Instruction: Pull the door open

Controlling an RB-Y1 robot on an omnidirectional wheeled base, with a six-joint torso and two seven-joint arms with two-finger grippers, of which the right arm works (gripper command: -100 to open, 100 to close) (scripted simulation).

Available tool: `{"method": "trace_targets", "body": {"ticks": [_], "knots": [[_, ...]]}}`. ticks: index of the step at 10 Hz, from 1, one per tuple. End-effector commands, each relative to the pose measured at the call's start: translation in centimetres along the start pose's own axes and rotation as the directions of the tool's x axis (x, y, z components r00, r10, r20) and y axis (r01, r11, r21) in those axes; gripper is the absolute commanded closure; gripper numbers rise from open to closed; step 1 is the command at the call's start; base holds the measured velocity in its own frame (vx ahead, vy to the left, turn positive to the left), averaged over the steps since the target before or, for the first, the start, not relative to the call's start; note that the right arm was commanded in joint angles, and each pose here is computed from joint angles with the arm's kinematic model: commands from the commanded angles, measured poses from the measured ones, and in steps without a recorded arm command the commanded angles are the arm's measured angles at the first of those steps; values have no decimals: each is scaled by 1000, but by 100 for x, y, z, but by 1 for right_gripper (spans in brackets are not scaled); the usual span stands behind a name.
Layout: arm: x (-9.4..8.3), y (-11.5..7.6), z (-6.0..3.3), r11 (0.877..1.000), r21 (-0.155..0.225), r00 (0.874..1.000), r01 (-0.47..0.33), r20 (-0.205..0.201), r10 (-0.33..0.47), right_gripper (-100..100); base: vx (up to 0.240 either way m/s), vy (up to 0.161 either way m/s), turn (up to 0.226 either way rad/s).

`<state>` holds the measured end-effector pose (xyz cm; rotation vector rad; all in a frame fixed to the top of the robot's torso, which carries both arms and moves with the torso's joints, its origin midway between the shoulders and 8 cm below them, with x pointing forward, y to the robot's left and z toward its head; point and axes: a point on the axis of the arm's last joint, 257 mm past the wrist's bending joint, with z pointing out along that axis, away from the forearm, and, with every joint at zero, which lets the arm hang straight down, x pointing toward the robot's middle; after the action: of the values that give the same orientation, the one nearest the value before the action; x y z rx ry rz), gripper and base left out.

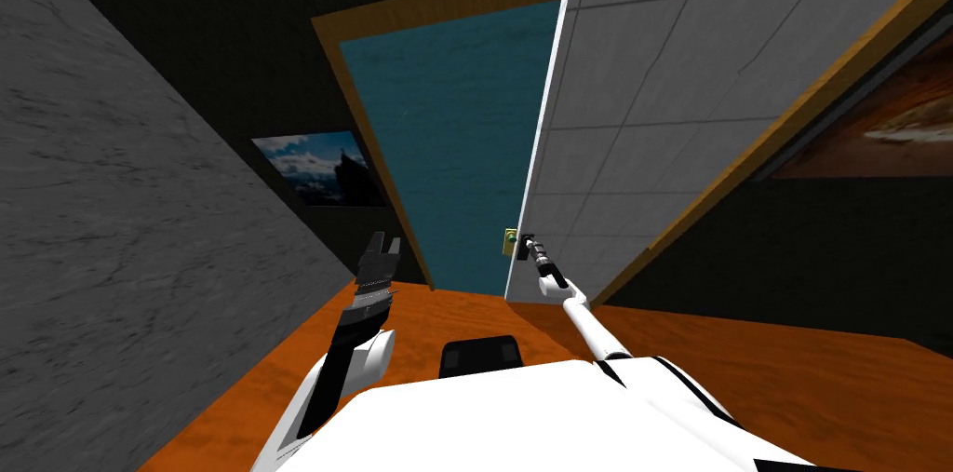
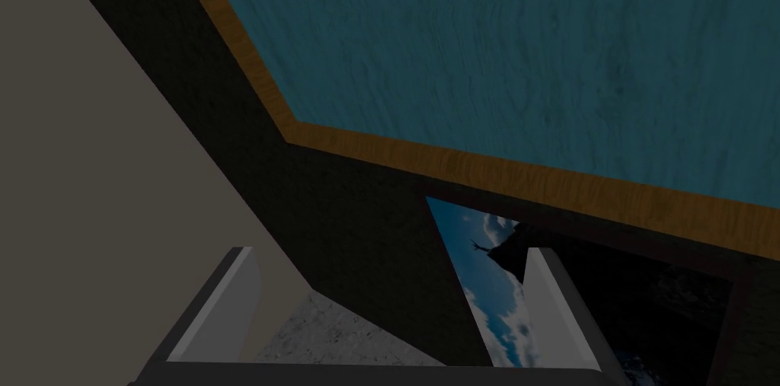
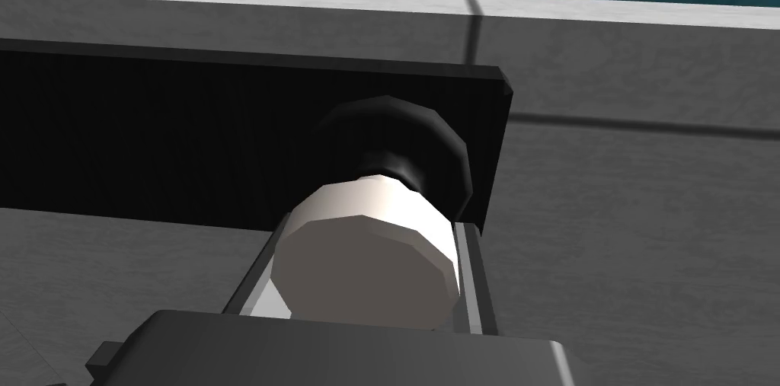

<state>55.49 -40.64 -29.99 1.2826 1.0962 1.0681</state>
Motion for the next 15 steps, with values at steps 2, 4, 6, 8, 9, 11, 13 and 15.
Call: {"method": "trace_targets", "body": {"ticks": [2, 4, 6, 8, 9, 11, 13, 15], "knots": [[-47, -9, -9, 1000, 2, 1000, 2, 6, -2, 100, -6, 0, -2], [-219, -103, -85, 1000, 23, 1000, 12, 26, -13, 100, -171, -91, -115], [-126, -72, -73, 1000, 17, 1000, 7, 7, -8, -100, -208, -83, 3], [34, -27, -52, 1000, 6, 1000, -1, -21, 1, -100, -207, 79, 71], [118, -3, -42, 1000, 0, 999, -6, -36, 6, -100, -208, 93, 63], [259, 39, -28, 1000, -8, 998, -14, -60, 13, -100, -178, 77, 59], [-79, -94, -110, 1000, 17, 1000, 5, -11, -5, -100, -44, -27, -115], [-301, -166, -171, 999, 33, 1000, 18, 22, -18, -100, 55, -156, -120]]}}
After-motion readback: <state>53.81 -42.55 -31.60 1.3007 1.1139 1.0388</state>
